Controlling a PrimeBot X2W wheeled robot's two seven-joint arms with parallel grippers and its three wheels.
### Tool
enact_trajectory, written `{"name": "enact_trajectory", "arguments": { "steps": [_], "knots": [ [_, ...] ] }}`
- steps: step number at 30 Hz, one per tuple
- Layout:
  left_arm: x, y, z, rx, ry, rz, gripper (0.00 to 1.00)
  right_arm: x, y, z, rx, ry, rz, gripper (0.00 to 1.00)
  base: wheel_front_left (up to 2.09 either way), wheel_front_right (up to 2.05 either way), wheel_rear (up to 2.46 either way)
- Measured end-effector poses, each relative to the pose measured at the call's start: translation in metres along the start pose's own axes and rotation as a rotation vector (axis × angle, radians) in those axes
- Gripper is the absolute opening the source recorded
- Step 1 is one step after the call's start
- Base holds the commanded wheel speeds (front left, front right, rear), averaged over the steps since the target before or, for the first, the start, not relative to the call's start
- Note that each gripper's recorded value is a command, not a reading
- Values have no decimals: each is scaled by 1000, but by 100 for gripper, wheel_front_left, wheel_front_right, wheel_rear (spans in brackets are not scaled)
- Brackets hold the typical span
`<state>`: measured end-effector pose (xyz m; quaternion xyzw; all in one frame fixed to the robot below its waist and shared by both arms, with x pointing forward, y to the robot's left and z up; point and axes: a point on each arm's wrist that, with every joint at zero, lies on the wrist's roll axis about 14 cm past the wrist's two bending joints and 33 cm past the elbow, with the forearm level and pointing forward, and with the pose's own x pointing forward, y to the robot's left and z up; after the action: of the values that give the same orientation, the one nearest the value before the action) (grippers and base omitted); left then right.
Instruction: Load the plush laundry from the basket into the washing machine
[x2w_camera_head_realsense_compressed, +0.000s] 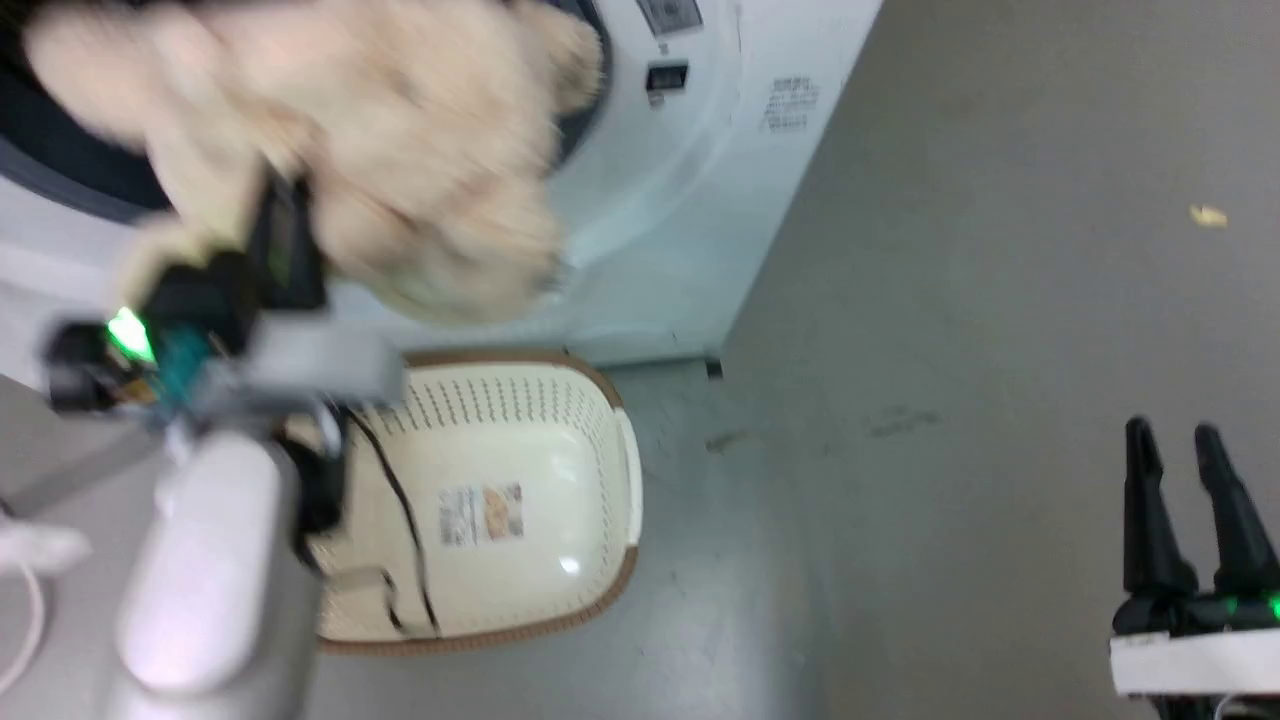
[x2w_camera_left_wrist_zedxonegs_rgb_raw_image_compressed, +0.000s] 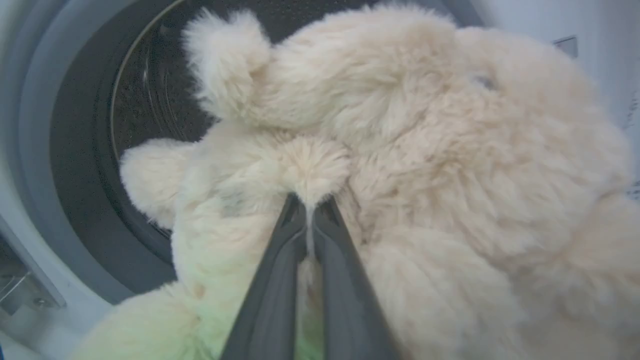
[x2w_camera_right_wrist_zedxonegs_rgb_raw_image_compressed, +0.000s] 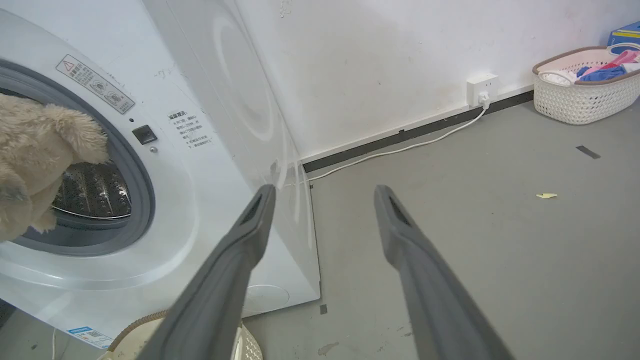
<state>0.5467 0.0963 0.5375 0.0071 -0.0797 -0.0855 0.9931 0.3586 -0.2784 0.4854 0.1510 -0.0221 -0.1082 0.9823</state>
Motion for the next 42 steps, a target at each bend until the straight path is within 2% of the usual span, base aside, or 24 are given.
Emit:
{"name": "enact_trajectory", "arguments": {
  "steps": [11,15,19,27,33,34,35,42],
  "knots": [
    [116,40,-60,66,143,63,0,30,-25,-37,-13,96,-76,100,0,0,0],
    [150,45,-80,85,180,82,0,35,-32,-53,-19,136,-95,100,0,0,0],
    [177,38,-93,43,197,94,0,38,-38,-65,-23,168,-114,100,0,0,0],
    [204,15,-137,41,296,72,0,42,-47,-83,-38,218,-137,100,0,0,0],
    [202,10,-158,71,366,55,0,39,-49,-85,-39,227,-148,100,0,0,0],
    [201,12,-159,74,366,57,67,40,-48,-85,-38,225,-147,100,0,0,0],
    [201,13,-158,73,363,56,100,40,-48,-84,-36,222,-146,100,0,0,0],
    [194,14,-130,47,267,35,100,43,-45,-65,-34,166,-132,100,0,0,0]
  ]
}}
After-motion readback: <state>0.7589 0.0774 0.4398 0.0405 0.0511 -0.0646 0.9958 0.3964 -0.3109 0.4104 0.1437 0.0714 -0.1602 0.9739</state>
